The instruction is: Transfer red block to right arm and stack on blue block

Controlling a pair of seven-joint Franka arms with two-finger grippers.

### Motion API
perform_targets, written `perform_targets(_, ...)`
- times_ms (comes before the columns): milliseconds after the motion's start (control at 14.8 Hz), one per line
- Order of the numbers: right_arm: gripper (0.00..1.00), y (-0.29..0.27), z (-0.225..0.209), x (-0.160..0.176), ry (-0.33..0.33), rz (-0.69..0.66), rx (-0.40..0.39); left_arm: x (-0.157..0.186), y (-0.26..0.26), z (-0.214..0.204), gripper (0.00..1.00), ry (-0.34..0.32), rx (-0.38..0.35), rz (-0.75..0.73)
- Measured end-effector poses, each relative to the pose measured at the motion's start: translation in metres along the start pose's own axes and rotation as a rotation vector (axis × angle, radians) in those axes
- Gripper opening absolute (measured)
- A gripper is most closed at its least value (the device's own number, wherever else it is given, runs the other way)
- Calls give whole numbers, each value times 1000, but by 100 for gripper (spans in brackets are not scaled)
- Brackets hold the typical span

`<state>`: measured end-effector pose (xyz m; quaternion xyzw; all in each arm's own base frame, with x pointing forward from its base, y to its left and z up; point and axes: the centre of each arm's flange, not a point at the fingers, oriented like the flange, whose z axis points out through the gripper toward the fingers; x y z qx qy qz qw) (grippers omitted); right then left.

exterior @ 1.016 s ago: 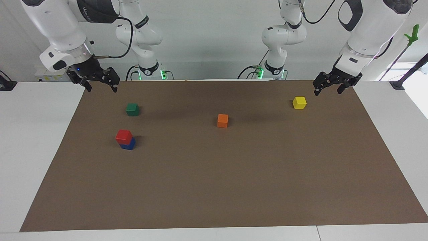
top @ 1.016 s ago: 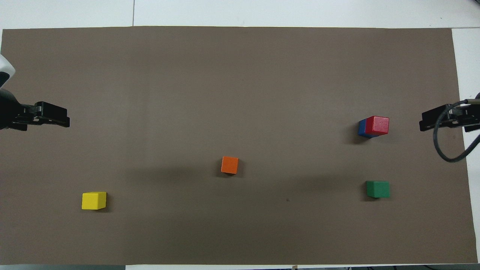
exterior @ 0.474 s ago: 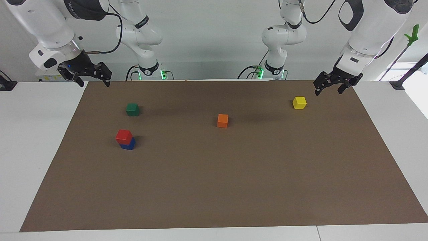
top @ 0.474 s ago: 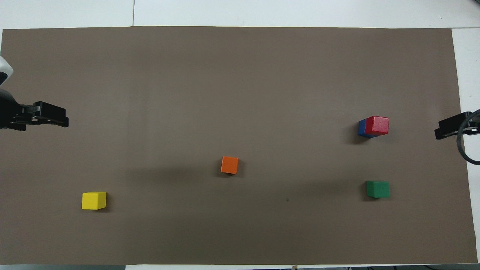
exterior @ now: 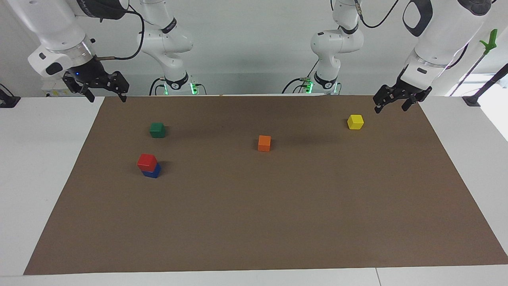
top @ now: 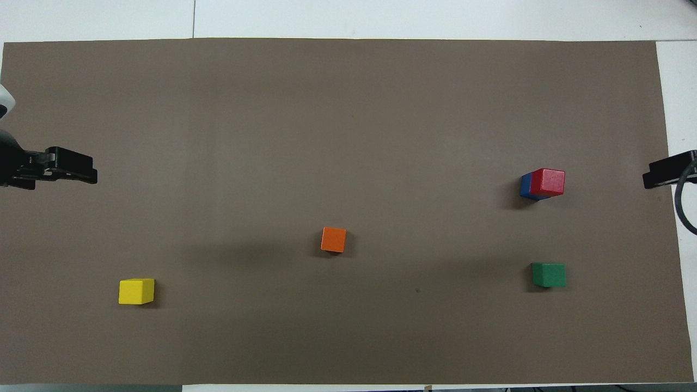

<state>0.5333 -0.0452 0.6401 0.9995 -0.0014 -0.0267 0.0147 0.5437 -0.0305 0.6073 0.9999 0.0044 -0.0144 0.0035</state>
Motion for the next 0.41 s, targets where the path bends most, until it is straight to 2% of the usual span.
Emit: perform_targets(406,100,-1,-2,1,6,-1,-1,1,1,-1,100,10,0,5)
